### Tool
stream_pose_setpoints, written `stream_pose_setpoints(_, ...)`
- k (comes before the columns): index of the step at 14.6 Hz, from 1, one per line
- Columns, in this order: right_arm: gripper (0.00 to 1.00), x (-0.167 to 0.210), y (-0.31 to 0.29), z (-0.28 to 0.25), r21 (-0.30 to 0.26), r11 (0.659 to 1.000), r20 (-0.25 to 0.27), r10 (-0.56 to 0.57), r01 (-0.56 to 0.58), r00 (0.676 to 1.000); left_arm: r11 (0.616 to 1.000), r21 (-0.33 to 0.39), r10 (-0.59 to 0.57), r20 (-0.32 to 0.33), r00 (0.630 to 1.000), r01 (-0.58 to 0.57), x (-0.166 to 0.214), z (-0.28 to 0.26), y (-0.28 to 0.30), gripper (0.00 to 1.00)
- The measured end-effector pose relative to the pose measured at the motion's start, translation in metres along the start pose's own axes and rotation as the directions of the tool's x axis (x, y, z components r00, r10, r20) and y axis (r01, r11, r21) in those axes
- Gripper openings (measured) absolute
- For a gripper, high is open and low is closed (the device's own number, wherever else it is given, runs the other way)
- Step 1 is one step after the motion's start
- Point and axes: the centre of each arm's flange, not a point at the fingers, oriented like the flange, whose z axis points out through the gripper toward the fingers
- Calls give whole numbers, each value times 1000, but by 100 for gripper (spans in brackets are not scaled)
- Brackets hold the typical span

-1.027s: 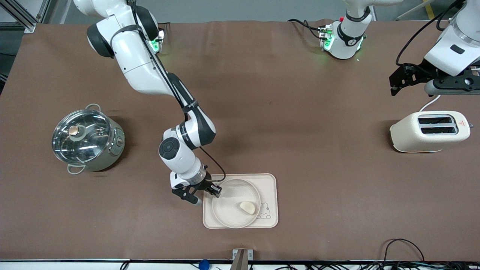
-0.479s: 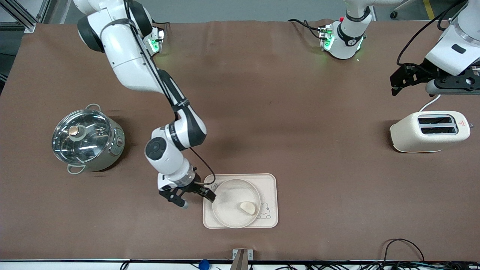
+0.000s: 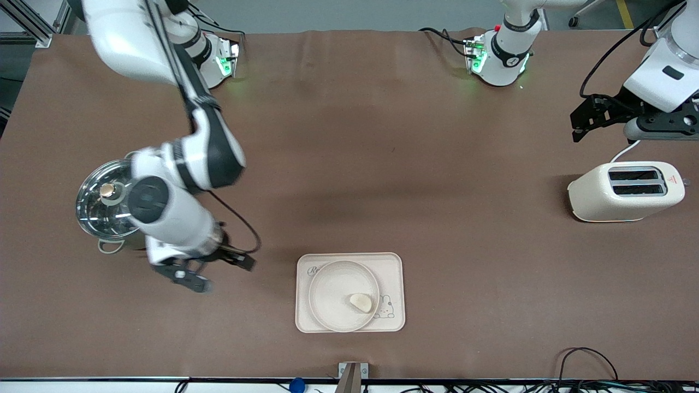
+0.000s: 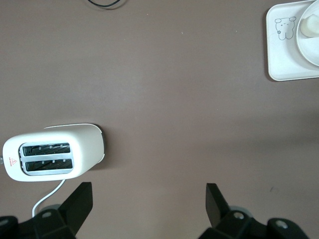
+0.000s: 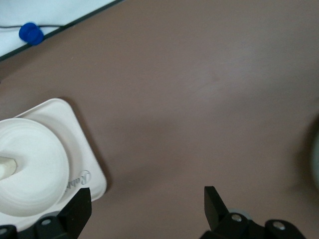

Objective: Place bun in plate and plate on tray

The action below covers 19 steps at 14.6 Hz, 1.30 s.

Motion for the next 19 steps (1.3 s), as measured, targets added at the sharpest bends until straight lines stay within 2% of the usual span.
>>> stream_pose_setpoints(4,100,35,129,-116,0,997,21,-81,81,997,1000,0,0,1,1000,0,1,1,0,100)
stream_pose_setpoints(7,100,26,221,-193,10,986,56,-165,165,985,1000,0,0,5,1000,0,1,1,0,100)
stream_pose_setpoints(9,100,6,264,-221,-10,982,71,-188,190,980,1000,-5,-4,18,1000,4,0,3,-1,100)
stream_pose_setpoints(11,100,-26,283,-237,-43,973,69,-223,226,972,1000,-8,-5,24,1000,5,0,3,-2,100)
stream_pose_setpoints(14,100,-61,288,-247,-60,952,64,-295,299,953,1000,-9,-6,26,1000,6,0,3,-2,100)
stream_pose_setpoints(19,100,-65,293,-240,-62,945,92,-314,320,945,1000,-9,-7,26,1000,7,0,4,-3,100)
